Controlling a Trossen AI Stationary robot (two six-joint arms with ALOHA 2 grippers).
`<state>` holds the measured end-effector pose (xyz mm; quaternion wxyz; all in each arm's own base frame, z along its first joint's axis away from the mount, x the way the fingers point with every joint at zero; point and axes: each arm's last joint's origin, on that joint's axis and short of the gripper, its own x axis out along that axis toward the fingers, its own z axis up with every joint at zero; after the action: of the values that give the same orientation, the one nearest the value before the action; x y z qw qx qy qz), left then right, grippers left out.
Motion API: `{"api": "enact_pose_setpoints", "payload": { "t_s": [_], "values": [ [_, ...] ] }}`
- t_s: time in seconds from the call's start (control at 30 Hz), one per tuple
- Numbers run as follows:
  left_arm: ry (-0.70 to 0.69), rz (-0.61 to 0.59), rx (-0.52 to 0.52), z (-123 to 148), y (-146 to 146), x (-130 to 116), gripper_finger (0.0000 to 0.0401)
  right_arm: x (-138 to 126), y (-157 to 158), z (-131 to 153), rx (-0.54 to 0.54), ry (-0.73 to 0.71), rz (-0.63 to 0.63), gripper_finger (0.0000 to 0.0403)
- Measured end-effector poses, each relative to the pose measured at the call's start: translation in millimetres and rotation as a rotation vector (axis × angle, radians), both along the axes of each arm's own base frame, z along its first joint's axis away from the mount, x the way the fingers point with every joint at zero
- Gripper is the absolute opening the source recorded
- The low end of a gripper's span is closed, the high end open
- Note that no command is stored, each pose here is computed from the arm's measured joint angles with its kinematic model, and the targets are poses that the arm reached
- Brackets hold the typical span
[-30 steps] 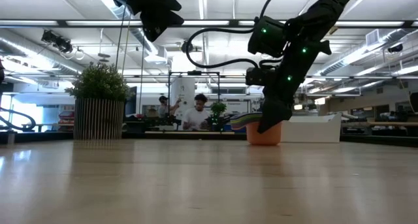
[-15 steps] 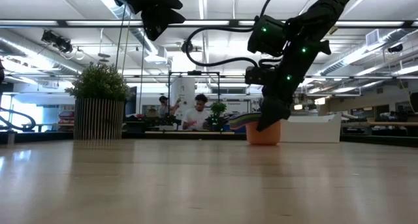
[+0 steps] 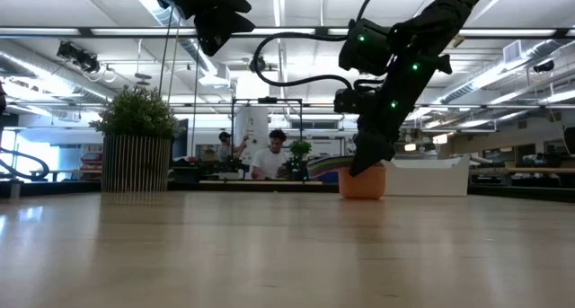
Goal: Nest measuring cups in basket
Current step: Put the nested measuring cups into the white bin
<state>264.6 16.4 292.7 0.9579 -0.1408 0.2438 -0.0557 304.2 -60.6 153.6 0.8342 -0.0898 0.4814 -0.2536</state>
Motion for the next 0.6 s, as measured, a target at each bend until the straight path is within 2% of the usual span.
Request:
{"api": "enact_pose_setpoints", "payload": {
  "t_s": [0.3, 0.6],
  "values": [
    [0.000, 0.000, 0.000, 0.0, 0.0, 0.0, 0.0142, 1.8, 0.1, 2.4, 0.020, -0.017, -0.015, 0.0126],
    [0.000, 0.000, 0.000, 0.0, 0.0, 0.0, 0.0142, 0.6, 0.3, 3.8, 0.023, -0.015, -0.016, 0.0121]
  ]
}}
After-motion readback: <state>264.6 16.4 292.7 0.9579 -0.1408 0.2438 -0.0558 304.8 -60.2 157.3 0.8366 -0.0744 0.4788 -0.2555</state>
